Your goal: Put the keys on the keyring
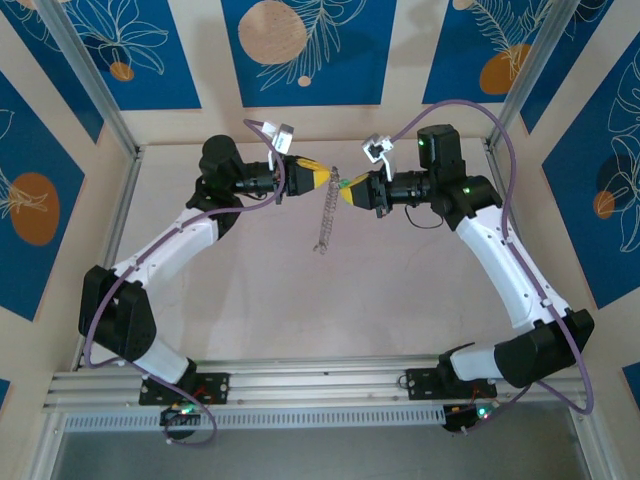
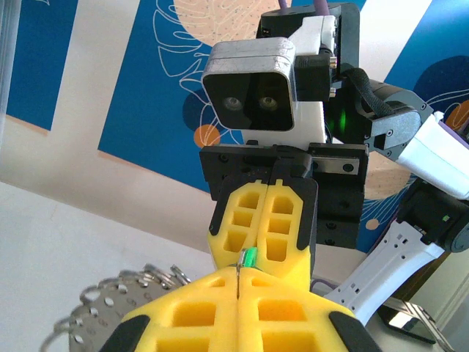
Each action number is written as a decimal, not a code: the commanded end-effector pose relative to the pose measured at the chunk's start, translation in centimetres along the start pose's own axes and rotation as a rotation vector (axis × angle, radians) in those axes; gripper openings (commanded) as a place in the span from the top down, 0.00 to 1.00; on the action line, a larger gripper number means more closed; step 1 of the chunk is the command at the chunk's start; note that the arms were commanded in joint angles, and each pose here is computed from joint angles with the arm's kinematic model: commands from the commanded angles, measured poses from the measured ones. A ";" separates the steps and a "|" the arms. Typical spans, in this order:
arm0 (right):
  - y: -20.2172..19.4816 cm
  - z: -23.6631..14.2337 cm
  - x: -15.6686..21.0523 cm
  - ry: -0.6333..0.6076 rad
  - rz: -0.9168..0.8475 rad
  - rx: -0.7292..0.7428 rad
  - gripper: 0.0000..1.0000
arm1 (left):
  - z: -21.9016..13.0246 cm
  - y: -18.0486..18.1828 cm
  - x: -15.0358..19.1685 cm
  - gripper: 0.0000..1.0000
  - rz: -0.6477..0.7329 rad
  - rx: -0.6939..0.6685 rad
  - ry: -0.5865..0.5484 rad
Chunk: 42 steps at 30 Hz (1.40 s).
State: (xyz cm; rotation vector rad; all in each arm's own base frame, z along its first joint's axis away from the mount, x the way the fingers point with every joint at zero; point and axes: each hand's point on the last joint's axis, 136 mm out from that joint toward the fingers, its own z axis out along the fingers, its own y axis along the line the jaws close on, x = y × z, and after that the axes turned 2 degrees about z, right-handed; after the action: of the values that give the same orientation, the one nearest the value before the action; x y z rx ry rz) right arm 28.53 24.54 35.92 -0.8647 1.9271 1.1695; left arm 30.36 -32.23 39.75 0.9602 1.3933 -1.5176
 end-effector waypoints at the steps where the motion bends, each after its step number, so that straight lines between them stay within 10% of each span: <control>1: 0.6 0.1 -0.6 -0.002 -0.006 -0.032 1.00 | -0.1 -1.8 -2.3 1.00 0.087 0.021 -0.030; 42: 1.0 -0.6 -2.8 -0.028 -0.051 -0.030 1.00 | 0.2 -1.9 -1.8 1.00 0.084 0.031 -0.017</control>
State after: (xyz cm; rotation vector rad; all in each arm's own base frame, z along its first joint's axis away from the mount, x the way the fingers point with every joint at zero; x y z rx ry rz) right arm 29.59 24.94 38.21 -0.8793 1.8729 1.1601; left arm 30.21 -32.40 39.65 0.9627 1.3983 -1.5232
